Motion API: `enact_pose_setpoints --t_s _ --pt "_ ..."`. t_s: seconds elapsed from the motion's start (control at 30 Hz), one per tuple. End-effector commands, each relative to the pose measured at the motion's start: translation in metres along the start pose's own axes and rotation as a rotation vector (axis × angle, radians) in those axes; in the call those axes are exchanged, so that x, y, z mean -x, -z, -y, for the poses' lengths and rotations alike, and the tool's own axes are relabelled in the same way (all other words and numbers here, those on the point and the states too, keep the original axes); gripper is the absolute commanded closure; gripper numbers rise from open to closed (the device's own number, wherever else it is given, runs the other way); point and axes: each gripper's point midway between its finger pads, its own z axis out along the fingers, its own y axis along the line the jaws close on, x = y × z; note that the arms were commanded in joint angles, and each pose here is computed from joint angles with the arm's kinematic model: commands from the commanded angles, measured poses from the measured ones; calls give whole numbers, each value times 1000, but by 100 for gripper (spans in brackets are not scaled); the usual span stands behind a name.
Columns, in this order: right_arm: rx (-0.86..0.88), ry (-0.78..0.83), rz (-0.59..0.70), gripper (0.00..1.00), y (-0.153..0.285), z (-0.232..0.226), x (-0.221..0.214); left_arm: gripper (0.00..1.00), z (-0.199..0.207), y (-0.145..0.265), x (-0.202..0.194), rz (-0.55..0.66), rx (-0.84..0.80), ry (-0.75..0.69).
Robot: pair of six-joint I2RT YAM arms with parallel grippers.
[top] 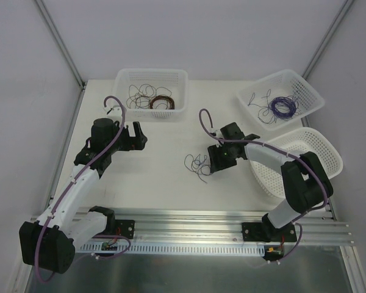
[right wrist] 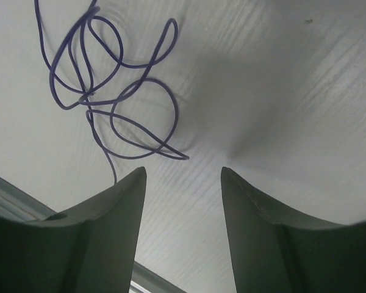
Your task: Untangle the cables
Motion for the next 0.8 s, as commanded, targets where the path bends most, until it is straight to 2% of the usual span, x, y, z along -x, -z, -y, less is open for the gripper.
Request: enact_pose_setpoints --t_s 0.0,0.3,0.4,0.43,0.53,0.6,0.77 --pt "49 70 59 45 2 -14 25 1 4 3 20 47 -17 -14" --pt "62 98 13 51 -17 -16 22 1 4 2 18 42 -19 -14" --pt "68 119 14 69 -13 -20 23 1 4 1 18 39 -19 -13" --pt "54 135 19 80 -10 -20 24 1 4 1 18 39 -19 -15" --pt "31 171 42 96 7 -22 30 1 4 1 18 40 -22 -15" --pt "11 192 38 99 22 -24 29 1 4 1 18 40 -22 -15" --pt "-58 269 149 99 90 -37 55 1 5 1 17 36 -26 -15"
